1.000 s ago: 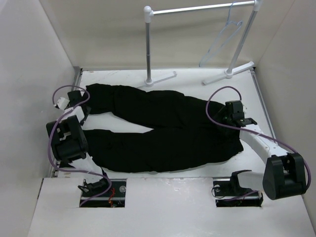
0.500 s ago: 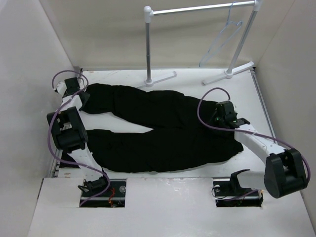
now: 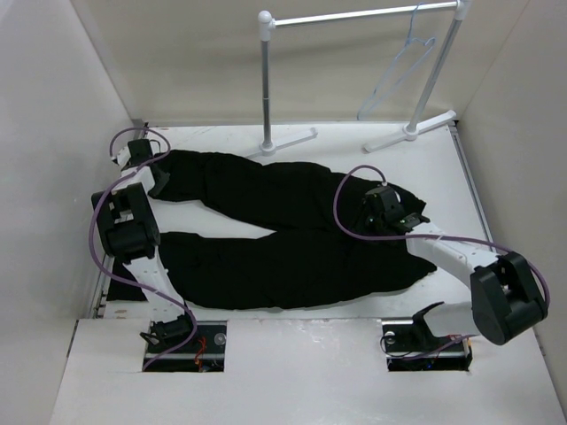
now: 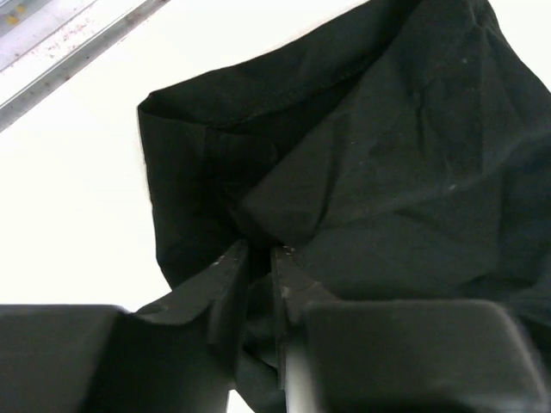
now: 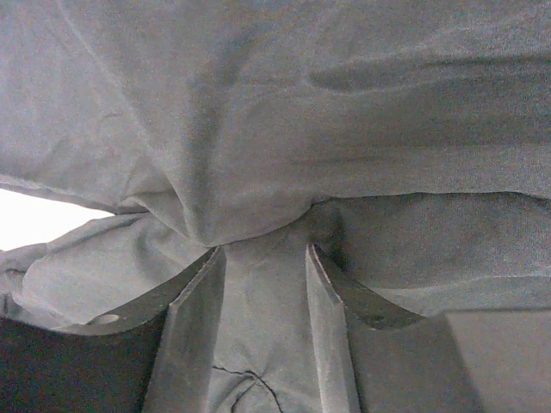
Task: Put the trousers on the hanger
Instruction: Flatten out the trousers at the center of the board.
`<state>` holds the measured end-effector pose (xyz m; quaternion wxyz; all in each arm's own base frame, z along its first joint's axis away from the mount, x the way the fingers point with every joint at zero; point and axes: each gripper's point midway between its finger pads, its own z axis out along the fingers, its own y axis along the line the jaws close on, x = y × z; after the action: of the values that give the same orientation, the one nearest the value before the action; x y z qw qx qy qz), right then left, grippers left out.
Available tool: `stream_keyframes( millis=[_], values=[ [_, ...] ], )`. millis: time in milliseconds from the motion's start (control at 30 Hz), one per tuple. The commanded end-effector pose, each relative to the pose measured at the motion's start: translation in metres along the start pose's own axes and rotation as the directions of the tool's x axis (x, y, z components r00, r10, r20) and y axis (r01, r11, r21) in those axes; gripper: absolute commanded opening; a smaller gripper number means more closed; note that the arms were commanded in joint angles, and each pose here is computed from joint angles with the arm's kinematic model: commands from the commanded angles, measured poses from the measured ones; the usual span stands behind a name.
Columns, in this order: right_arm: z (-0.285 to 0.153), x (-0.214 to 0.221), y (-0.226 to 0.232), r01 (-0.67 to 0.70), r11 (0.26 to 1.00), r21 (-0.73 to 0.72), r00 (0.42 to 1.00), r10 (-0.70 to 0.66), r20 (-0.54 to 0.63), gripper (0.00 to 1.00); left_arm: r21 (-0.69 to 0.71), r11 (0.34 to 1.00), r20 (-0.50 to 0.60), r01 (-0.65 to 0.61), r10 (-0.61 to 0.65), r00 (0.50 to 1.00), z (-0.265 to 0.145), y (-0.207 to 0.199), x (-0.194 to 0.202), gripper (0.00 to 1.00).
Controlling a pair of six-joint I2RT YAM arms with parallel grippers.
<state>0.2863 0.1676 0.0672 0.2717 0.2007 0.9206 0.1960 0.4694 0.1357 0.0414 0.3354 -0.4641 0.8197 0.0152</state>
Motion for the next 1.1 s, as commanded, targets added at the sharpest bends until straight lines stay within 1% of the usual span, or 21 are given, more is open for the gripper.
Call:
stream_keyframes(
  millis=[0, 67, 233, 300, 400, 467, 533, 600, 667, 700, 767, 833, 867, 933, 1000, 1033, 1067],
  values=[
    [-0.002, -0.017, 0.022, 0.000, 0.998, -0.064, 0.999, 0.004, 0.054, 0.51, -0.002, 1.000, 0.067, 0.011, -0.011, 0.998, -0.011, -0.002, -0.024, 0.12],
    [0.000, -0.013, 0.016, -0.002, 0.999, -0.044, 0.999, 0.004, 0.045, 0.53, -0.005, 1.000, 0.090, 0.028, -0.028, 0.996, -0.018, 0.002, -0.032, 0.10],
    [0.008, -0.016, -0.020, -0.099, 0.993, 0.064, 0.995, 0.096, 0.041, 0.52, -0.041, 0.995, 0.159, 0.092, -0.085, 0.984, -0.036, 0.019, -0.048, 0.08],
    [0.009, -0.017, -0.030, -0.128, 0.987, 0.095, 0.991, 0.125, 0.038, 0.51, -0.077, 0.990, 0.176, 0.120, -0.105, 0.979, -0.036, 0.030, -0.051, 0.08],
    [0.008, -0.020, -0.040, -0.161, 0.979, 0.124, 0.987, 0.156, 0.047, 0.49, -0.171, 0.972, 0.178, 0.161, -0.130, 0.975, -0.029, 0.054, -0.053, 0.09],
    [0.007, -0.021, -0.046, -0.184, 0.973, 0.138, 0.983, 0.178, 0.053, 0.49, -0.211, 0.959, 0.173, 0.188, -0.153, 0.973, -0.022, 0.063, -0.054, 0.15],
    [0.006, -0.023, -0.051, -0.199, 0.968, 0.151, 0.980, 0.192, 0.058, 0.49, -0.211, 0.957, 0.177, 0.200, -0.164, 0.971, -0.017, 0.061, -0.060, 0.22],
    [0.003, -0.028, -0.054, -0.213, 0.965, 0.156, 0.976, 0.204, 0.069, 0.51, -0.191, 0.960, 0.189, 0.207, -0.171, 0.967, -0.018, 0.055, -0.069, 0.35],
    [-0.006, -0.039, -0.049, -0.214, 0.967, 0.135, 0.975, 0.202, 0.094, 0.55, -0.133, 0.968, 0.215, 0.211, -0.180, 0.960, -0.029, 0.042, -0.083, 0.50],
    [-0.011, -0.046, -0.044, -0.209, 0.971, 0.118, 0.974, 0.197, 0.110, 0.58, -0.093, 0.974, 0.240, 0.208, -0.180, 0.954, -0.039, 0.032, -0.090, 0.53],
    [-0.022, -0.061, -0.034, -0.196, 0.977, 0.088, 0.972, 0.182, 0.150, 0.63, -0.019, 0.980, 0.278, 0.196, -0.183, 0.943, -0.056, 0.014, -0.102, 0.53],
    [-0.033, -0.078, -0.024, -0.172, 0.983, 0.060, 0.969, 0.158, 0.190, 0.66, 0.030, 0.985, 0.277, 0.168, -0.169, 0.946, -0.061, -0.009, -0.105, 0.53],
    [-0.036, -0.086, -0.020, -0.161, 0.986, 0.048, 0.967, 0.148, 0.206, 0.65, 0.042, 0.988, 0.264, 0.147, -0.153, 0.952, -0.058, -0.018, -0.105, 0.53],
    [-0.039, -0.097, -0.013, -0.151, 0.988, 0.027, 0.965, 0.141, 0.221, 0.56, 0.043, 0.995, 0.224, 0.090, -0.097, 0.970, -0.047, -0.039, -0.100, 0.52],
    [-0.040, -0.106, -0.004, -0.145, 0.989, 0.007, 0.965, 0.140, 0.224, 0.37, 0.013, 0.999, 0.215, 0.051, -0.053, 0.975, -0.038, -0.050, -0.102, 0.51],
    [-0.042, -0.109, 0.001, -0.136, 0.991, -0.008, 0.966, 0.135, 0.219, 0.31, -0.014, 0.999, 0.227, 0.038, -0.034, 0.973, -0.036, -0.050, -0.105, 0.50],
    [-0.043, -0.110, 0.005, -0.129, 0.992, -0.017, 0.968, 0.130, 0.216, 0.29, -0.055, 0.998, 0.253, 0.032, -0.017, 0.967, -0.037, -0.045, -0.110, 0.48]
  ],
)
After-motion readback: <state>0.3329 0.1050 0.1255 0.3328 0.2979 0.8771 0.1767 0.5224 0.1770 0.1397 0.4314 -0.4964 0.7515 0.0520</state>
